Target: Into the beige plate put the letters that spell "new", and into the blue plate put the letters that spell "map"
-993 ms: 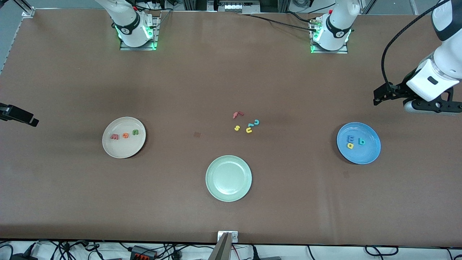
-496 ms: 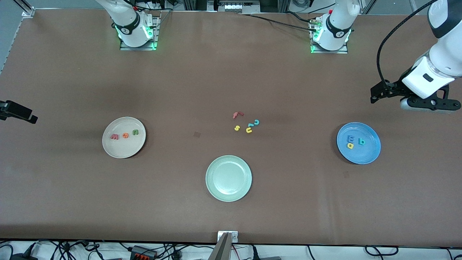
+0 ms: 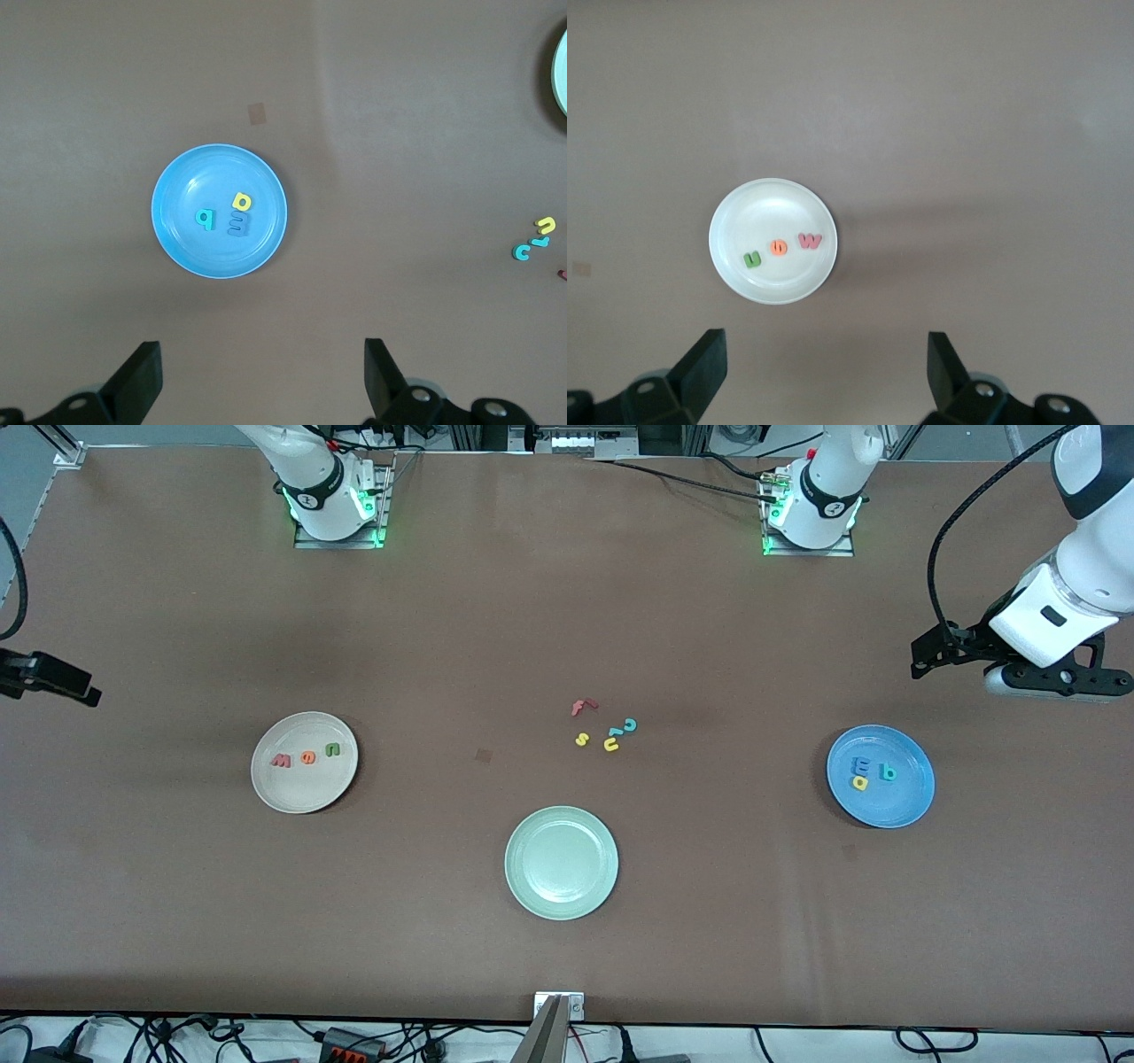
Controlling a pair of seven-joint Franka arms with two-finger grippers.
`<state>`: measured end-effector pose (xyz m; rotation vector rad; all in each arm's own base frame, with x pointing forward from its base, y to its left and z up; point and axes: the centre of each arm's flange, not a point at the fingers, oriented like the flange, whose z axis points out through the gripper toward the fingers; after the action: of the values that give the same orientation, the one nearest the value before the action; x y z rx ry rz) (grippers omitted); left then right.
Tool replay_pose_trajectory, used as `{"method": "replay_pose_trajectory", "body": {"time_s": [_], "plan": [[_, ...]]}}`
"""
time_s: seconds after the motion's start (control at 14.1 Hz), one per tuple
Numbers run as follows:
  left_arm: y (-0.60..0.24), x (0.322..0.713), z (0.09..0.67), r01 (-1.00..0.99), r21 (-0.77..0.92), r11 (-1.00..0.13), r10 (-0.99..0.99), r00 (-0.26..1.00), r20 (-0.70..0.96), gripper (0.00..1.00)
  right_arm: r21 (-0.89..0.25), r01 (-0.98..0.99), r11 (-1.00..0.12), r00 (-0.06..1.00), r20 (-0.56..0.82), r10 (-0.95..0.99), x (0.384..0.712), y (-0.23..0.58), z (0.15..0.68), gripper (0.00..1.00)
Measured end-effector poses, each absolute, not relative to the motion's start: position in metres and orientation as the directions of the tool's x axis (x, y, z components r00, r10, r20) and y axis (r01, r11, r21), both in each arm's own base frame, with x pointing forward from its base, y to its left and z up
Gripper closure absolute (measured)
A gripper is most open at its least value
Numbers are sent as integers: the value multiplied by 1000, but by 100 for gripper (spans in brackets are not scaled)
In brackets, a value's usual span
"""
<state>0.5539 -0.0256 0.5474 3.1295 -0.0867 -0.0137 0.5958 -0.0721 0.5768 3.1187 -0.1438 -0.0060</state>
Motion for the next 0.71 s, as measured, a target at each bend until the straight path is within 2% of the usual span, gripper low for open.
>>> {"method": "replay_pose_trajectory", "body": {"time_s": [0.28, 0.71], "plan": [[-27, 553, 547, -59, 11, -998, -59, 998, -15, 0, 16, -88, -996, 996, -13, -89, 575, -71, 579, 0], [-35, 551, 546, -76, 3, -997, -76, 997, -29, 0, 19, -71, -997, 997, -19, -72, 572, -71, 575, 0]]}}
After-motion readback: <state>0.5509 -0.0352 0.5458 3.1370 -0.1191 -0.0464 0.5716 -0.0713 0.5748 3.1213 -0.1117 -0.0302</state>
